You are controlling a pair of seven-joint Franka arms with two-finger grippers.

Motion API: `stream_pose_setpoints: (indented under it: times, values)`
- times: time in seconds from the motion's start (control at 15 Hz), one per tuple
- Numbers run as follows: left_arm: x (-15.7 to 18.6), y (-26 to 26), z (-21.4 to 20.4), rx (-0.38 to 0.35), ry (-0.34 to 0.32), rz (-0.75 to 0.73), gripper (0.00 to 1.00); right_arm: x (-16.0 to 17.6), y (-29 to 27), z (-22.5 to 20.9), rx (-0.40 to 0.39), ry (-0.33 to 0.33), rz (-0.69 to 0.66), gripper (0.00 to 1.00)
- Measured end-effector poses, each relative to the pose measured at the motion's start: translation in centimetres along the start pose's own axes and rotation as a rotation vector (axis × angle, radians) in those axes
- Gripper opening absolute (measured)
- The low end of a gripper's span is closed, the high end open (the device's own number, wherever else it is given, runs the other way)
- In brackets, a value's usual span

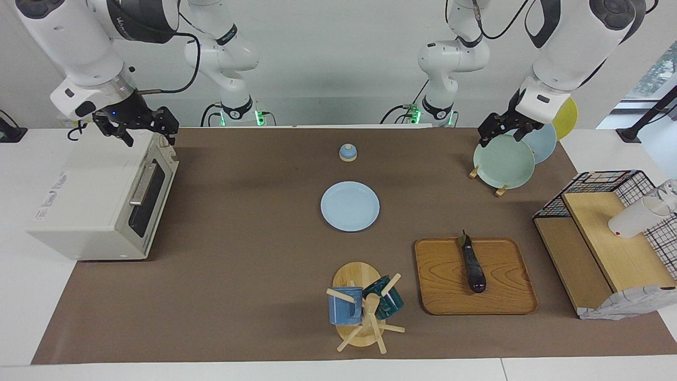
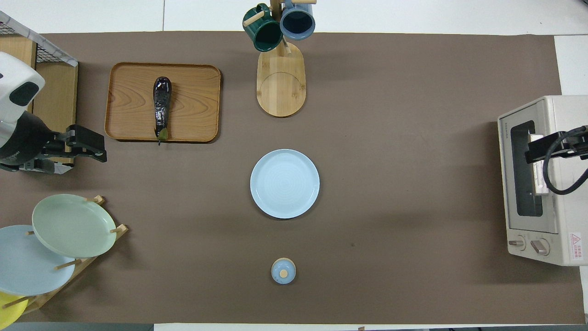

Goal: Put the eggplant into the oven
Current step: 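Reach the left gripper toward the purple eggplant on the wooden tray, then grasp the purple eggplant with the left gripper and lift it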

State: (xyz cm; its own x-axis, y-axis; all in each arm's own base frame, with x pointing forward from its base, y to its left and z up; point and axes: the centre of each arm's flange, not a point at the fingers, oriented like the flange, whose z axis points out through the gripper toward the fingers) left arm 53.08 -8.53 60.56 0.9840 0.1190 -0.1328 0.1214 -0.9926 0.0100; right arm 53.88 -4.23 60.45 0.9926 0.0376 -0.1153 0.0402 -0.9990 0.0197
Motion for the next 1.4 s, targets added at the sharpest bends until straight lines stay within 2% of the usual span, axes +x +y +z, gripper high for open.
stream_pose_setpoints:
  times: [0.53, 0.8, 1.07, 1.13, 1.2, 1.4]
  values:
    - [0.3, 0.1, -0.2, -0.007, 0.025, 0.000, 1.00, 0.0, 0.0, 0.0, 0.000, 0.000, 0.000, 1.00]
    - [1.6, 0.4, -0.4, -0.035, 0.124, 0.000, 1.00, 0.0, 0.0, 0.0, 0.000, -0.003, 0.000, 1.00]
    - [5.0, 1.0, 3.4, -0.048, 0.137, 0.009, 1.00, 0.0, 0.0, 0.0, 0.000, 0.002, 0.000, 1.00]
    - [6.5, 1.1, 5.2, -0.049, 0.127, 0.027, 1.00, 0.2, 0.0, -0.1, -0.002, 0.016, 0.000, 0.95]
    - [8.1, 1.3, 7.3, -0.051, 0.119, 0.053, 1.00, 0.3, 0.0, -0.2, -0.003, 0.028, 0.000, 0.80]
    - [12.6, 1.5, 13.5, -0.065, 0.130, 0.125, 1.00, 0.4, 0.0, -0.2, -0.004, 0.032, 0.000, 0.48]
